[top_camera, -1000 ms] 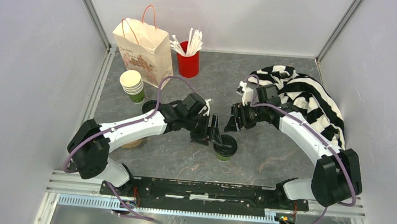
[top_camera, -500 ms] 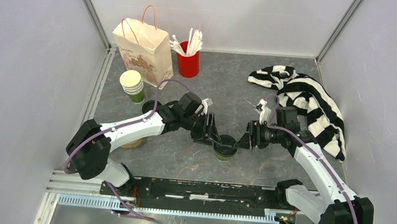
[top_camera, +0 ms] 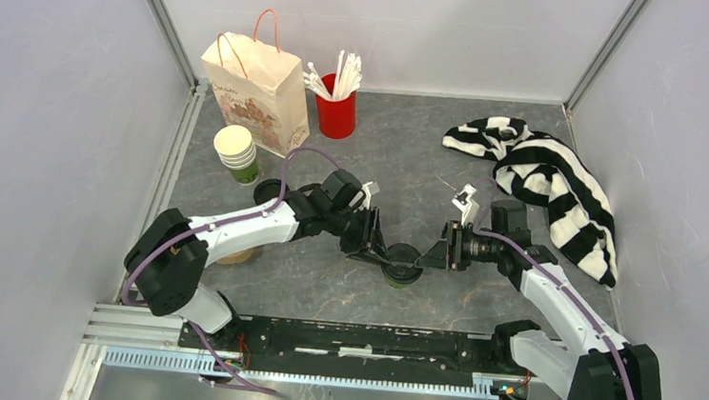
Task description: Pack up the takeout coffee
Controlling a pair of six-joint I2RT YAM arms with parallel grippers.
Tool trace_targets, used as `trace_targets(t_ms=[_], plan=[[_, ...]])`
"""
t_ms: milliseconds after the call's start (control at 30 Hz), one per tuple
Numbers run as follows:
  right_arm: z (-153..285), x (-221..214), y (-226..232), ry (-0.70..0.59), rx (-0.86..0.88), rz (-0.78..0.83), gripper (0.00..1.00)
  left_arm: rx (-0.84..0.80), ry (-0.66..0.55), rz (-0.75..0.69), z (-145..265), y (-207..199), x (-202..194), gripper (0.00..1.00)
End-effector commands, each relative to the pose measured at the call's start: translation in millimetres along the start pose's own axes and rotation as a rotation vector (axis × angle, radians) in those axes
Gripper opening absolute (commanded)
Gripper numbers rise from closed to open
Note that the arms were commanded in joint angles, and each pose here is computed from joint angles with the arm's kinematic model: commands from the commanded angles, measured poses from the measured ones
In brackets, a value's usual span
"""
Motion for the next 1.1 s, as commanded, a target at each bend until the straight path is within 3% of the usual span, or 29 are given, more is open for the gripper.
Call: trace_targets(t_ms=[0,267,400,567,733,933,1067], plan=[[-6,-17,-17,-0.002,-0.037,0.014,0.46,0.060,0.002,0.019,-6,19,-4,0.41],[-24,-67,-67,0.026,-0.170,-0.049,0.39,0.144,0.012,0.062,-18,71,-21,0.37],[-22,-55,-65,0.074,-0.176,-0.043,0.39,0.130,-0.003,0.043,-16,61,-15,0.37],[-3,-1,-32,0.005,-0.156,0.076,0.54,0.058,-0.053,-0.006,3,18,1,0.47],[-1,7,-12,0.003,-0.057,0.065,0.64,-0.030,-0.073,-0.027,16,-16,9,0.58],[2,13,2,-0.024,0.007,0.075,0.74,-0.058,-0.018,-0.002,10,-12,1,0.61],[2,15,4,-0.035,0.025,0.079,0.78,-0.038,-0.019,0.002,5,-4,2,0.57]])
Point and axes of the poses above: each gripper's point midway between its finger pads, its own z axis back along the fingers, its own y axis along the line the jaws close on, x = y × z, the point moved 4 cm from there along z, back along the fingers, and after that the axes turned 8 degrees about z, right-handed, at the moved point
